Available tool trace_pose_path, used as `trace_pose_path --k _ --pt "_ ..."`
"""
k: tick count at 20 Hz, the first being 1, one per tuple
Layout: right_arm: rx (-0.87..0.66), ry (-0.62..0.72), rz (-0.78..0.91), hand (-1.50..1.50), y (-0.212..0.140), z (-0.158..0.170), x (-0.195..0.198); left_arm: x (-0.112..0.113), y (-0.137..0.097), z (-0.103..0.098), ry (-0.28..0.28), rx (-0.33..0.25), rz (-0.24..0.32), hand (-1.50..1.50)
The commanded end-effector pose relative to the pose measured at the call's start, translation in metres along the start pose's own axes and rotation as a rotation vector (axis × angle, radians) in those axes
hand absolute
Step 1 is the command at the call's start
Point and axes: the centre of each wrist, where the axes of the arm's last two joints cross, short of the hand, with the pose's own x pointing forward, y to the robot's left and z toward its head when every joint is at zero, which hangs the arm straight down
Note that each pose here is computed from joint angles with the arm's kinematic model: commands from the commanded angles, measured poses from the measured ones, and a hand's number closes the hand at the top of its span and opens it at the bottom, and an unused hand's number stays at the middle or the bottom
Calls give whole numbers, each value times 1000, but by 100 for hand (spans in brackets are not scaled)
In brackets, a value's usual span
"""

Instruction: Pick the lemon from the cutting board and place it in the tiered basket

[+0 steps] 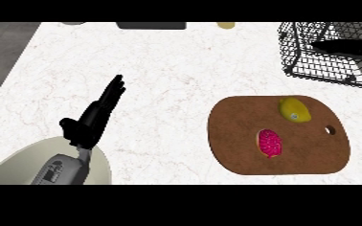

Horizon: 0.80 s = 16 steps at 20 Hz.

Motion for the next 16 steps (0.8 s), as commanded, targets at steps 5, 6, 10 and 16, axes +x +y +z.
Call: trace_pose_path --k 5,6,10,16 --pt "-19 63 24 -150 15 -19 -23 -14 -6 2 45 11 -10 0" --pt "-70 77 10 -150 26 -35 -14 -2 10 10 58 20 -11 0" --pt "-36 183 136 -150 26 -28 -9 -12 -5 4 42 40 -5 0" --pt "39 205 75 -150 65 -74 -24 -16 7 4 38 20 -1 0"
